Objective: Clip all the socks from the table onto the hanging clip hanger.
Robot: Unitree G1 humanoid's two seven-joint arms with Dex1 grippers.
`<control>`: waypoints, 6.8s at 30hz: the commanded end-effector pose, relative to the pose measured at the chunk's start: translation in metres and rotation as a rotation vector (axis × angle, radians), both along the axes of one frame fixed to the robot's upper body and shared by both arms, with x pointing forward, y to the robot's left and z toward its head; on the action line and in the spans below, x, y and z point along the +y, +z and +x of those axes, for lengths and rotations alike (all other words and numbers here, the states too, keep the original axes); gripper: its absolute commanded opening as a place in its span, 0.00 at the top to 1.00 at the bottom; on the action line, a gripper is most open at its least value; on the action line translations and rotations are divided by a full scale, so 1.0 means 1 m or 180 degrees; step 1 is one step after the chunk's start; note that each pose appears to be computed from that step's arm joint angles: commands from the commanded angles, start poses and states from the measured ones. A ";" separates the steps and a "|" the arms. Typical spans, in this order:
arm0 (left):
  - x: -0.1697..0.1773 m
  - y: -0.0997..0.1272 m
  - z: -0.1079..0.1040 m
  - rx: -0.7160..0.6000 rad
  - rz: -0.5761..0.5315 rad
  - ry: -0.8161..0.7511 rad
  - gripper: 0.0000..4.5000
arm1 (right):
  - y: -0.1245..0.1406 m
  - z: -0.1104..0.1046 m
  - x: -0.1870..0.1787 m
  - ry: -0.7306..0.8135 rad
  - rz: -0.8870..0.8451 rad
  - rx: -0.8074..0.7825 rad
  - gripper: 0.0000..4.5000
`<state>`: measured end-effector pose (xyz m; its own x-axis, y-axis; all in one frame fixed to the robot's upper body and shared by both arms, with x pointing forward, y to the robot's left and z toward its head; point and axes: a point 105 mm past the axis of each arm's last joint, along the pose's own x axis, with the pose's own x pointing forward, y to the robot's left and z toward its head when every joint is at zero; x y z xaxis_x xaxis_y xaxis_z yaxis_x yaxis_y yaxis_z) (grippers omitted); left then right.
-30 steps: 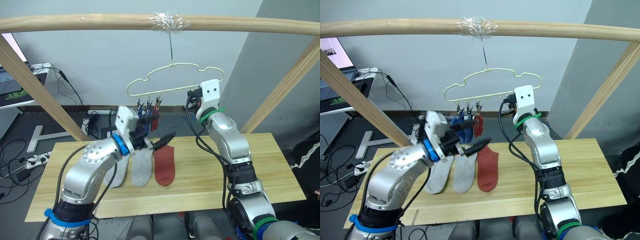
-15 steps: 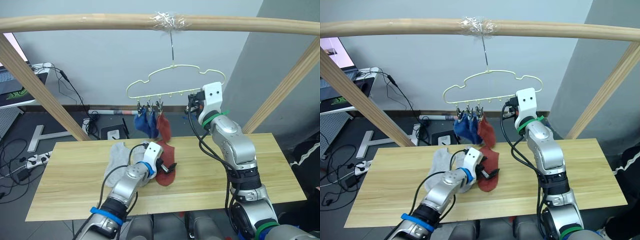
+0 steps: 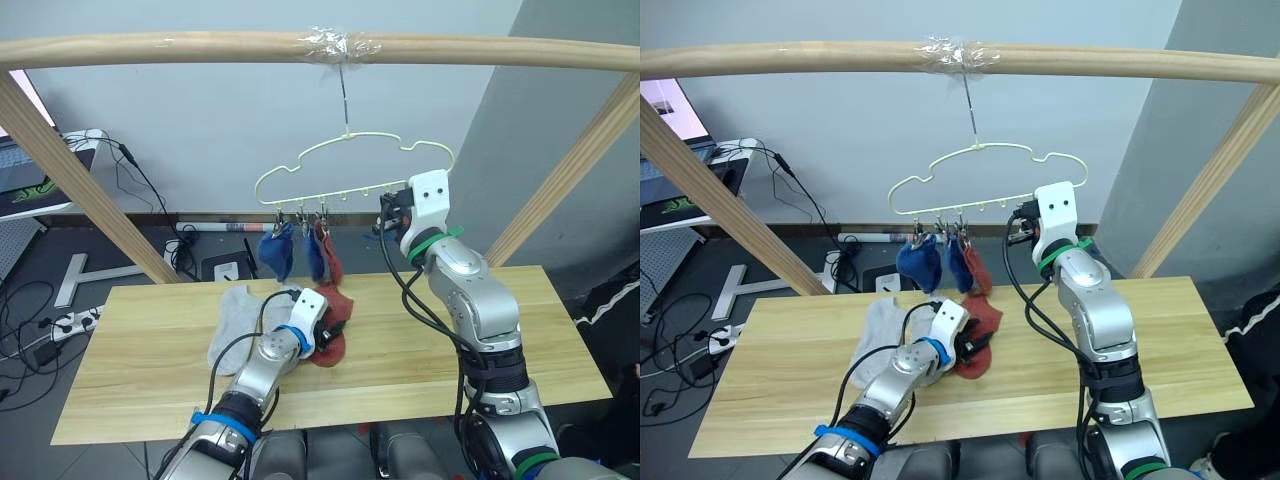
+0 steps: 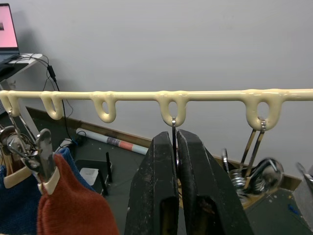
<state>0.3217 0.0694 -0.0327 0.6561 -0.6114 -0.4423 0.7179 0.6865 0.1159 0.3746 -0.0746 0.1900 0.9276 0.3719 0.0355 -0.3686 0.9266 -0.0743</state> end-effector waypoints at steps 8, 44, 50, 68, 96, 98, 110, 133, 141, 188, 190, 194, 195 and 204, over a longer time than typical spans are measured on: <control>-0.013 0.027 -0.020 -0.0045 -0.0579 -0.0295 0.99 | -0.006 -0.005 -0.019 0.0124 0.0054 0.0268 1.00; -0.048 0.180 -0.037 -0.2438 -0.1182 -0.1012 0.99 | 0.016 -0.015 -0.053 0.0487 0.1708 0.1817 1.00; -0.050 0.182 -0.034 -0.2487 -0.1179 -0.0986 0.99 | 0.016 -0.016 -0.051 0.0522 0.1715 0.1834 1.00; -0.059 0.179 -0.024 -0.2263 -0.1186 -0.0987 1.00 | 0.039 -0.040 -0.054 0.0855 0.1386 0.1432 0.05; 0.029 0.212 -0.019 -0.1560 -0.0875 -0.1077 0.00 | -0.015 -0.059 -0.032 -0.0411 -0.0287 -0.0287 0.27; 0.029 0.216 -0.021 -0.1582 -0.0892 -0.1087 0.00 | -0.013 -0.057 -0.029 -0.0418 -0.0239 -0.0332 0.30; 0.025 0.221 -0.029 -0.1639 -0.0970 -0.1025 0.00 | -0.008 -0.032 -0.025 -0.0522 -0.0200 -0.0479 0.54; 0.020 0.237 -0.026 -0.1805 -0.1038 -0.1006 0.00 | 0.000 0.014 -0.018 -0.0575 -0.0047 -0.0484 0.67; 0.022 0.238 -0.024 -0.1827 -0.1027 -0.0990 0.00 | 0.004 0.024 -0.015 -0.0569 0.0028 -0.0478 0.67; 0.015 0.248 -0.024 -0.1918 -0.1170 -0.0970 0.00 | 0.017 0.032 0.003 -0.0354 -0.0018 -0.0674 0.94; 0.014 0.247 -0.025 -0.1911 -0.1171 -0.0977 0.00 | 0.017 0.032 0.002 -0.0359 -0.0018 -0.0675 0.99; 0.013 0.234 -0.025 -0.1800 -0.1066 -0.0956 0.00 | 0.013 0.030 -0.003 -0.0370 -0.0056 -0.0630 1.00; 0.014 0.228 -0.025 -0.1753 -0.1011 -0.0947 0.00 | 0.012 0.030 -0.005 -0.0368 -0.0069 -0.0611 1.00; 0.066 0.095 -0.002 -0.0655 0.0009 0.0210 0.00 | 0.001 0.013 -0.017 -0.0068 -0.0239 -0.0153 1.00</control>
